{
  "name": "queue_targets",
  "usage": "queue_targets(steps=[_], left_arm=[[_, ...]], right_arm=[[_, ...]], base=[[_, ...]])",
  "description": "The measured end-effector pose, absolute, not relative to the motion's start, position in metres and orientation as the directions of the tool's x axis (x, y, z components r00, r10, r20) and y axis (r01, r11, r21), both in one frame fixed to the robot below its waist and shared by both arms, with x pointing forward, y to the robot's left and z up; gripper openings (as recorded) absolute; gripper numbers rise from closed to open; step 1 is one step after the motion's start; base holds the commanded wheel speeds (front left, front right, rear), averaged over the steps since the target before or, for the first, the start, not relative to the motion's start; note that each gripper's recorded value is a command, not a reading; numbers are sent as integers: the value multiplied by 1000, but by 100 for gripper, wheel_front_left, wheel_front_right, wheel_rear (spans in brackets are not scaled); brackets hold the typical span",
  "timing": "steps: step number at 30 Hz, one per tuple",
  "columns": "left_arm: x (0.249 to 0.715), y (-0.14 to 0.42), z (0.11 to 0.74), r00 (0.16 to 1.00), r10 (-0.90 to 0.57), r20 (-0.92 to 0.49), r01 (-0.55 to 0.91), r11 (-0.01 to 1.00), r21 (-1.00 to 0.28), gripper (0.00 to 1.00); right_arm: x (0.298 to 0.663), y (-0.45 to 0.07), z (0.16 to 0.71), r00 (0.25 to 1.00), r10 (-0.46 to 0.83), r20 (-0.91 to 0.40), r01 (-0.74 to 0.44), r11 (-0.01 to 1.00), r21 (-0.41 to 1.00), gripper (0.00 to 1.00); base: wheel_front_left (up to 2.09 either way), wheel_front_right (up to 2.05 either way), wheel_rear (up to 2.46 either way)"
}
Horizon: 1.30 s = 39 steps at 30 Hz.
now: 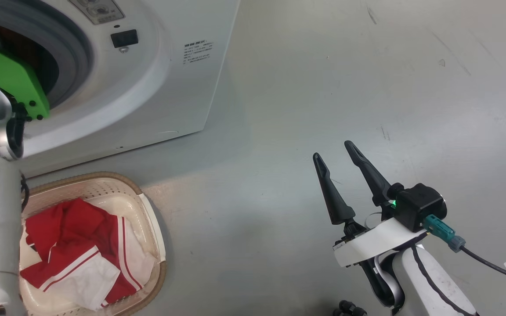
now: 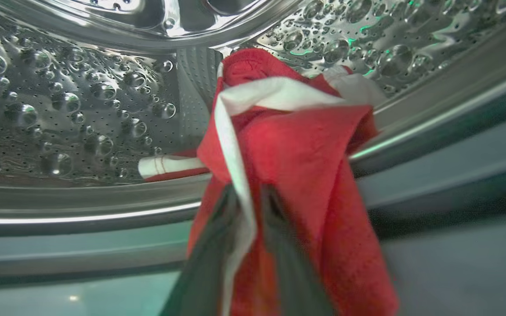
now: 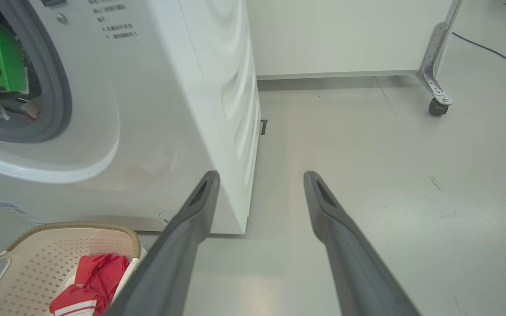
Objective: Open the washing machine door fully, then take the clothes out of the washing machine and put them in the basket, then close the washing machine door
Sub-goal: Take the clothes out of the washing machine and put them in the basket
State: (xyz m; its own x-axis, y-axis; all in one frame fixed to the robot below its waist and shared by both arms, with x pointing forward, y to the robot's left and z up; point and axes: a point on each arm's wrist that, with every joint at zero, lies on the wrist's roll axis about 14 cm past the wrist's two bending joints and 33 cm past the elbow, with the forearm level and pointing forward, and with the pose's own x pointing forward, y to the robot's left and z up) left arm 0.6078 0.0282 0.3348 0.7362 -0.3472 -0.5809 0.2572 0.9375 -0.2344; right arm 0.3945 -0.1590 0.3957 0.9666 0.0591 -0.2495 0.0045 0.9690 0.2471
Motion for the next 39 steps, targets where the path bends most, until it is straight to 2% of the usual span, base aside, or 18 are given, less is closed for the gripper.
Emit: queue_targets(steps=[14, 29, 39], left_arm=[[604, 30, 337, 748, -358, -558, 275, 933, -231, 0], [597, 37, 378, 821, -349, -452, 268, 934, -235, 0], [570, 55, 399, 858, -322, -400, 236, 939, -250, 0]], right_arm=[[399, -157, 401, 971, 64, -231, -6, 970, 244, 100], [400, -153, 423, 982, 79, -171, -36, 971, 238, 100], [397, -148, 439, 987, 102, -123, -71, 969, 235, 100]], base=[[0, 0, 0], [0, 0, 0], [0, 0, 0]])
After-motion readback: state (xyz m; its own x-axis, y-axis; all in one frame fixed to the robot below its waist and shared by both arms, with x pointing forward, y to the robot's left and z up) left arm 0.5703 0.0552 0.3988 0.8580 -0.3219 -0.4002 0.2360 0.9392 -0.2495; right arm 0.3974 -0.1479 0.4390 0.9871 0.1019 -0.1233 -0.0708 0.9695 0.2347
